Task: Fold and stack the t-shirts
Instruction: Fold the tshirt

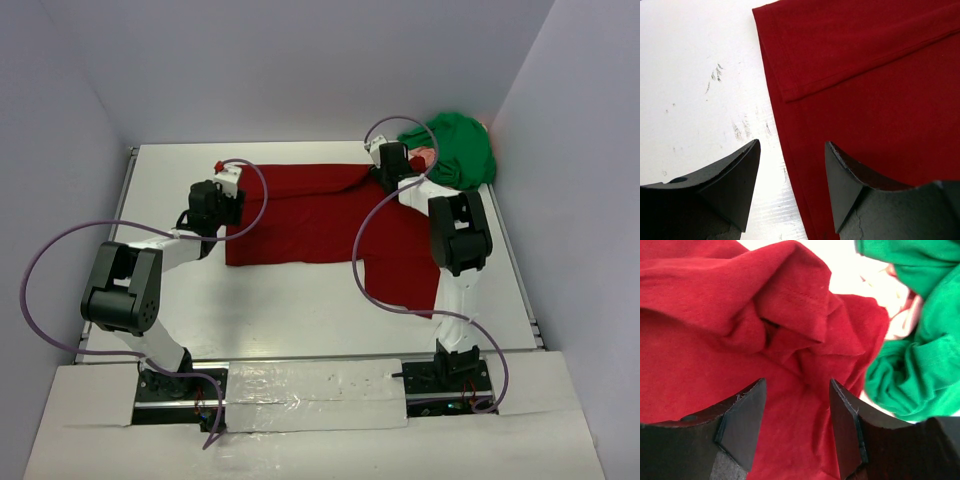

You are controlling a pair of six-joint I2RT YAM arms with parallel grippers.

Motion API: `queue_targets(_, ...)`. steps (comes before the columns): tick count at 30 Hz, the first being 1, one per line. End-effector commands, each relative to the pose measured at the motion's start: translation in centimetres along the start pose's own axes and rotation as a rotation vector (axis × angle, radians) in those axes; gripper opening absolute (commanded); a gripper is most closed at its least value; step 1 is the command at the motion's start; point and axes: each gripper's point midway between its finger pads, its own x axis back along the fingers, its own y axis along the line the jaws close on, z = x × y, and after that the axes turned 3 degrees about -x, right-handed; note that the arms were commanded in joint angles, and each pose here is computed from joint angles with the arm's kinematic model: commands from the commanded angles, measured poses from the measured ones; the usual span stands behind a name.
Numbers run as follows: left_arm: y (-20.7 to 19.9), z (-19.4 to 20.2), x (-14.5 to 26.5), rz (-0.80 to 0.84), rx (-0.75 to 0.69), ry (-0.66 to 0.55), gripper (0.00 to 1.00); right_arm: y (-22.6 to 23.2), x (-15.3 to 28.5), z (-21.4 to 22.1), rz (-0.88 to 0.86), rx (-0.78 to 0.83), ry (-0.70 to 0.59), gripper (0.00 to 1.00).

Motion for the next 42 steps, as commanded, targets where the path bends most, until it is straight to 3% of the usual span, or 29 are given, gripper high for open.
queue_targets(1,0.3,-2.2,0.1,-0.013,-0.007,-0.051,0.63,-2.8,-0.2,-1.9,0.117,0.026,-0.054,0.60)
queue_targets(7,0.3,-2.2,0.0,-0.012,-0.007,-0.048,0.63,-3.2,-0.6,-2.4,0.171,0.058,-0.098,0.59)
queue_targets(11,0.3,-2.2,-0.1,-0.012,-0.007,-0.046,0.63,-2.5,-0.4,-3.4,0.119,0.049,-0.115,0.59)
queue_targets(18,0.3,-2.2,-0.1,-0.012,-0.007,-0.048,0.63,-0.9,-0.8,-4.5,0.000,0.041,-0.103,0.57)
queue_targets(34,0.3,-2.2,-0.1,-0.013,-0.007,-0.043,0.63,-0.5,-2.3,-4.3,-0.002,0.092,-0.060,0.49)
queue_targets(37,0.3,-2.1,-0.2,-0.012,-0.007,-0.042,0.63,-0.7,-2.7,-4.1,0.003,0.101,-0.046,0.38)
queue_targets(41,0.3,-2.1,-0.2,-0.014,-0.005,-0.041,0.63,-0.7,-2.9,-4.1,0.007,0.106,-0.044,0.01)
queue_targets(42,0.4,-2.2,-0.2,-0.014,-0.005,-0.043,0.63,-0.8,-2.9,-4.1,0.011,0.101,-0.045,0.00)
